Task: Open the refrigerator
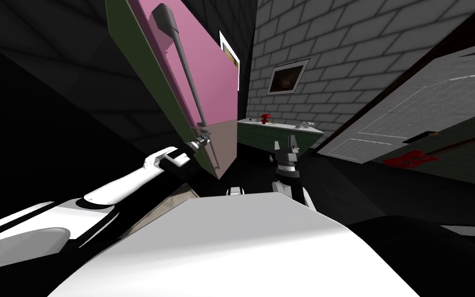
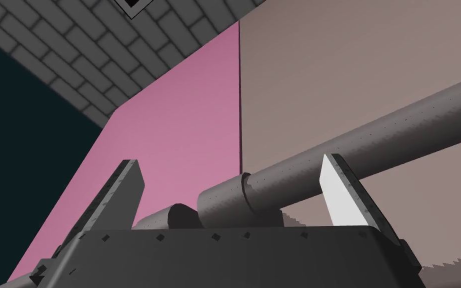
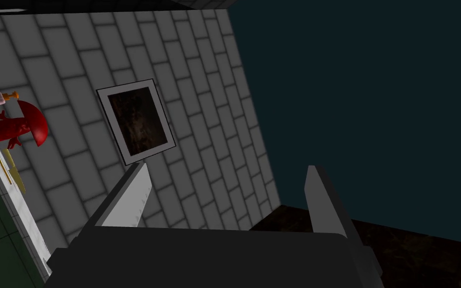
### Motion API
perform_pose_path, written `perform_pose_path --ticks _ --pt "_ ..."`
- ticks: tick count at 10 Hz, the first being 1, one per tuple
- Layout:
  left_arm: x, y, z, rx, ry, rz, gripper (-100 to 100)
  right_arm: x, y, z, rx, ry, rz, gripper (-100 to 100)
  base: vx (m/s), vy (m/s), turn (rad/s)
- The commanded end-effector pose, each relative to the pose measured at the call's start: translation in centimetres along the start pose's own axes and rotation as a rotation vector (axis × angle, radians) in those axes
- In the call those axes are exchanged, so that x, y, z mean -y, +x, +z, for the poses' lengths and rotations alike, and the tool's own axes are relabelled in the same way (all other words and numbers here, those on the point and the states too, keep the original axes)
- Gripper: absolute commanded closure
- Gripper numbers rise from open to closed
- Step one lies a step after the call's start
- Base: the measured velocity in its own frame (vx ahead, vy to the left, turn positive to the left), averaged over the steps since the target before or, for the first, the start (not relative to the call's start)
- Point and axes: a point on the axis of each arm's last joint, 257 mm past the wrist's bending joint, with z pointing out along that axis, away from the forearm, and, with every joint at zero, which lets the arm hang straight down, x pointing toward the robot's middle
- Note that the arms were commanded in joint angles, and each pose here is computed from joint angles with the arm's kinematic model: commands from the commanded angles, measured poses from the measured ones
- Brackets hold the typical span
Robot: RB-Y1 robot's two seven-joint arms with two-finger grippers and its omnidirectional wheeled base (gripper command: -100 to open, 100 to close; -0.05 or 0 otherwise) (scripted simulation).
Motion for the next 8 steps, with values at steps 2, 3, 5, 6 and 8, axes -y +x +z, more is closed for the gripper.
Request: perform_pose_path --ticks 2,3,5,6,8 --pt "-1.3 -4.1 0.0 0.036 -0.091 0.058 -100 0.0 0.0 0.0 0.000 0.000 0.000 0 0.014 -0.023 -0.037" --pt "-1.5 -5.0 0.0 0.045 -0.107 0.068 -100 0.0 0.0 0.0 0.000 0.000 0.000 0 0.013 -0.018 -0.036" --pt "-1.8 -6.6 -0.1 0.063 -0.137 0.086 -100 0.0 0.0 0.0 0.000 0.000 0.000 0 0.026 -0.004 -0.026" --pt "-1.8 -5.9 -0.2 0.054 -0.127 0.079 -100 0.0 0.0 0.0 0.000 0.000 0.000 0 0.013 0.000 -0.007" --pt "-1.8 -6.0 -0.2 0.056 -0.129 0.080 100 0.0 0.0 0.0 0.000 0.000 0.000 0 0.003 0.000 -0.003"
